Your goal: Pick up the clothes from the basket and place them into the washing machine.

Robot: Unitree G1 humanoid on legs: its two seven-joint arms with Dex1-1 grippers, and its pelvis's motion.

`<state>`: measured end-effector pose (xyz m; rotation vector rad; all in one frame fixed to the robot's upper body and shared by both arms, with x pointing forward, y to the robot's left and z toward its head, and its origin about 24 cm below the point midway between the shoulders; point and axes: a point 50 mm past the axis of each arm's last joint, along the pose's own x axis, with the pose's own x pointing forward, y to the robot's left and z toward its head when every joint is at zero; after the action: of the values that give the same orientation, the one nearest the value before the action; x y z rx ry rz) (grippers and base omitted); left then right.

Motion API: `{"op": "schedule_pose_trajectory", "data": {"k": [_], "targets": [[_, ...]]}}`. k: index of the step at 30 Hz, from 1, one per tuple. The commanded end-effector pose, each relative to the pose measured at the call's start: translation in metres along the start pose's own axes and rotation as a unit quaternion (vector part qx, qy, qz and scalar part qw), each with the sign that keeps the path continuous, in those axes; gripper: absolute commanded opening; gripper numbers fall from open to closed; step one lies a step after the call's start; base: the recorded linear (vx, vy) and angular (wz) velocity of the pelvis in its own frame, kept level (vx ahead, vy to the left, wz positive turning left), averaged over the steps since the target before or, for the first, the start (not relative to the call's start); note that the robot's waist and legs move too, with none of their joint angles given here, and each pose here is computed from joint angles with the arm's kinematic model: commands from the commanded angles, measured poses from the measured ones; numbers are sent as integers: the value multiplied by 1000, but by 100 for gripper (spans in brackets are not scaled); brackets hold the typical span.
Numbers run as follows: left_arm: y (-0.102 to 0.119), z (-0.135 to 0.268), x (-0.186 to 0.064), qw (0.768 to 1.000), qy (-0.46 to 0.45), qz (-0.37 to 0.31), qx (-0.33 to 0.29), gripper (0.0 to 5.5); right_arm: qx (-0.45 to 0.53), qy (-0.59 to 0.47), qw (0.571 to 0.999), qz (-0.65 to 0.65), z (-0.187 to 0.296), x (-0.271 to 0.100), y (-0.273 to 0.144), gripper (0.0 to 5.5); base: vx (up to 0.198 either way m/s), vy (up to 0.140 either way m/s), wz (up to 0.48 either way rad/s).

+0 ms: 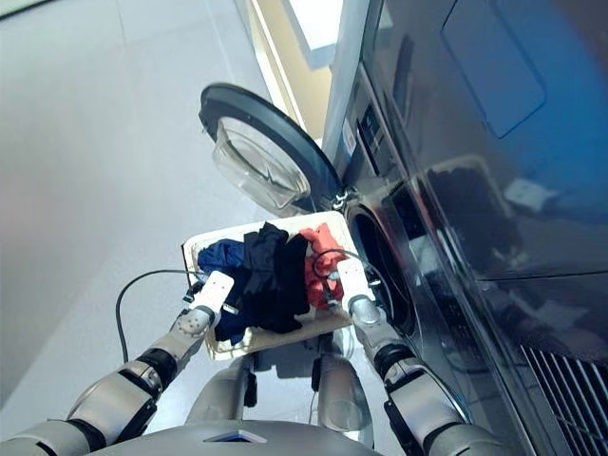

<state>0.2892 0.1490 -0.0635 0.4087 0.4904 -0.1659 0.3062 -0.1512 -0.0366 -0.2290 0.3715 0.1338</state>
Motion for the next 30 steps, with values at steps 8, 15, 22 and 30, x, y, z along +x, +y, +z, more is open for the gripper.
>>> {"op": "schedule_pose_trajectory", "data": {"k": [8, 15, 22, 30], "targets": [[40, 36, 11, 992, -44, 88, -77, 550, 21, -144, 989, 11, 76, 13, 14, 550, -25, 4, 34], [62, 56, 14, 986, -68, 117, -99, 550, 28, -202, 979, 19, 111, 15, 19, 550, -18, 8, -12], [69, 64, 15, 980, -76, 129, -133, 261, 33, -232, 972, 24, 128, 14, 21, 550, 0, 0, 0], [63, 61, 15, 980, -78, 118, -137, 0, 34, -199, 979, 25, 105, 14, 21, 550, 0, 0, 0]]}}
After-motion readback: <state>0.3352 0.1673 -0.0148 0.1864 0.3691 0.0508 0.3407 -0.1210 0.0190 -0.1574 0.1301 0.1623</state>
